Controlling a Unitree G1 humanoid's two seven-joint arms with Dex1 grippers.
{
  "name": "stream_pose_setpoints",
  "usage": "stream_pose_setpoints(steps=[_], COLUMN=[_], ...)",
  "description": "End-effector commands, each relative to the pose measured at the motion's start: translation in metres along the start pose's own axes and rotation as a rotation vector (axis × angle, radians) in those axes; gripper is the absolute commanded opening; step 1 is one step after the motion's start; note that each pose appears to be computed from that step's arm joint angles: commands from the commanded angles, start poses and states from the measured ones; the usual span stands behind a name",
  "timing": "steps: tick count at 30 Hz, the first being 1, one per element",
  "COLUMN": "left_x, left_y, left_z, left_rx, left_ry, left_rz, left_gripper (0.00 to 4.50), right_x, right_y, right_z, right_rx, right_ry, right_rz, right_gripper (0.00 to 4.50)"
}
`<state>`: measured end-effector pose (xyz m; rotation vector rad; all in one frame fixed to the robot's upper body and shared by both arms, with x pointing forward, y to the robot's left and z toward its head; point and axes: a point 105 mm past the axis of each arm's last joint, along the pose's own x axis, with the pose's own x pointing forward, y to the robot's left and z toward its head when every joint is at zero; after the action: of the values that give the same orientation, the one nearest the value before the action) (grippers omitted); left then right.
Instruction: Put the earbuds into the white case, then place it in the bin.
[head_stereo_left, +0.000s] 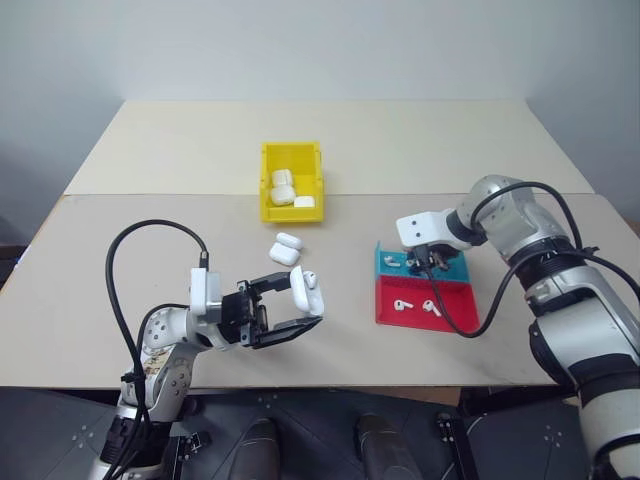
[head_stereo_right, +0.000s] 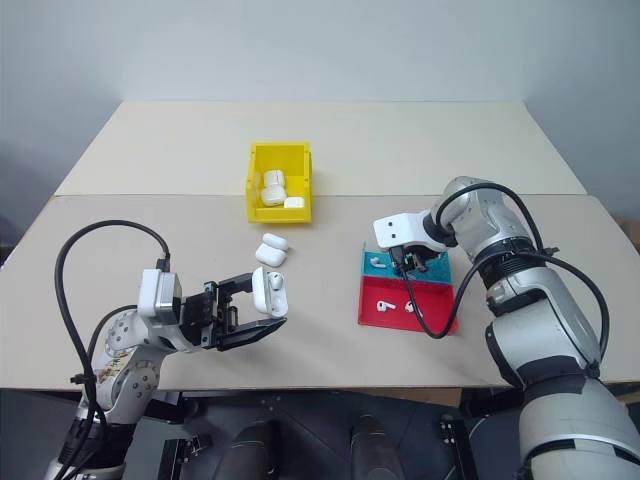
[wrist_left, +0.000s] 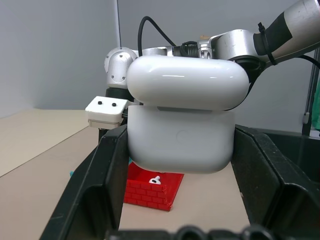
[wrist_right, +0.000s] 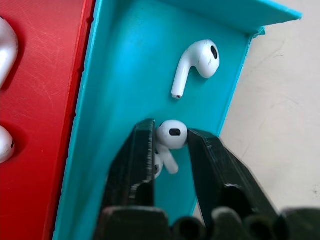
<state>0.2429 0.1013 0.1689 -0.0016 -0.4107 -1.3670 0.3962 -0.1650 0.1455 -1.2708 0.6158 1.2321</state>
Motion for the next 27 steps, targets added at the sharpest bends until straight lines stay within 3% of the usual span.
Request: stream_pose_setpoints(steps=[1, 8, 12, 20, 23, 27], left_x=[0.005, 0.005, 0.006, 0.006, 0.009, 0.018], left_y=[-0.003, -0.002, -0.002, -0.001, 0.001, 0.003], left_z=[0.008, 0.007, 0.008, 0.008, 0.01, 0.02], left_rx=[0.031, 0.032, 0.031, 0.029, 0.036, 0.058], left_ry=[-0.015, -0.012, -0.014, -0.018, -0.033, -0.079], left_rz=[-0.028, -0.027, -0.028, -0.033, -0.039, -0.07], left_gripper=[2.8, 2.8, 2.8, 2.8, 2.8, 2.8], right_x=[-0.005, -0.004, -0.004, -0.008, -0.028, -0.075], right_y=[-0.004, -0.003, -0.003, -0.005, -0.014, -0.021], right_z=[0.002, 0.002, 0.003, 0.005, 0.016, 0.039], right_rx=[-0.007, -0.003, -0.002, 0.018, 0.067, 0.192], right_ry=[-0.009, -0.011, -0.015, -0.043, -0.127, -0.34], right_rz=[-0.019, -0.019, -0.02, -0.041, -0.11, -0.256], right_gripper=[1.23, 1.23, 0.64, 0.64, 0.64, 0.64])
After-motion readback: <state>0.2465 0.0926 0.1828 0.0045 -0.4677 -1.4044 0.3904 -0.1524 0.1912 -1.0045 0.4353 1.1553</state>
